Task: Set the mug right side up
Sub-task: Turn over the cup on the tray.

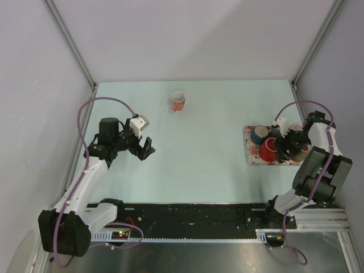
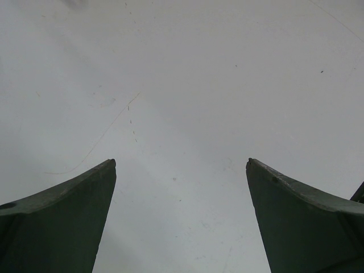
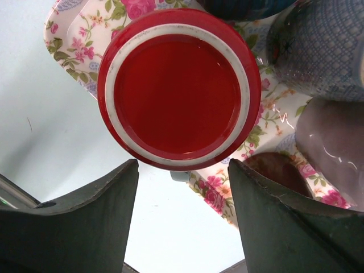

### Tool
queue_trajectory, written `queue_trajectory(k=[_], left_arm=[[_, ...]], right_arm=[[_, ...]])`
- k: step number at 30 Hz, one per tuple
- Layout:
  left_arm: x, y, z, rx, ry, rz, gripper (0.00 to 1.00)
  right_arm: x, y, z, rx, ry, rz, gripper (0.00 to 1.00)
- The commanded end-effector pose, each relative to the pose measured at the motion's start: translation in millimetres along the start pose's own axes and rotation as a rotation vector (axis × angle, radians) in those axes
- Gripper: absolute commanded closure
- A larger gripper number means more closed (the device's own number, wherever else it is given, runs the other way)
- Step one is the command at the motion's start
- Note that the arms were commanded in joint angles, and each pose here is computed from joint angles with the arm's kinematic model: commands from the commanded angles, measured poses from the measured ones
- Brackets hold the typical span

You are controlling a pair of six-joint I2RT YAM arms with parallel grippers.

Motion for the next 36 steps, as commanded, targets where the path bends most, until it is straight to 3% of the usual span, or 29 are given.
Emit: queue_trajectory(k=[1, 21, 27, 33, 36], left_arm=[[0.7, 1.7, 1.0, 0.020, -0.015, -0.008, 0.00], [1.9, 2.3, -0.5, 0.017, -0.009, -0.010, 0.00], [2.6, 2.6, -1.2, 0.017, -0.006, -0.010, 0.00], [2.3, 2.1, -0.9, 0.016, -0.007, -0.011, 0.00], [1.9, 2.1, -0.5, 0.017, -0.009, -0.010, 0.00]], right_arm=[[4.0, -2.4, 5.5, -0.042, -0.015, 0.004, 0.32], [17.2, -4.8, 12.1, -0.028, -0.039, 0.019, 0.50], [16.9, -4.5, 16.7, -0.028, -0.057, 0.014, 0.66], [17.4, -1.0, 20.4, -0.039, -0.085, -0.012, 0.94], [16.4, 1.8, 23.1, -0.041, -0.109, -0.034, 0.99]])
Point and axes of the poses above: each gripper's point midway between its finger pads, its own x axis out along the fingers, its own y axis along the line the jaws close on, z = x × y, the point moved 2 cm from there along -x, back along the fingers, and after that the axes turned 12 degrees about -x, right-handed, at the moved point
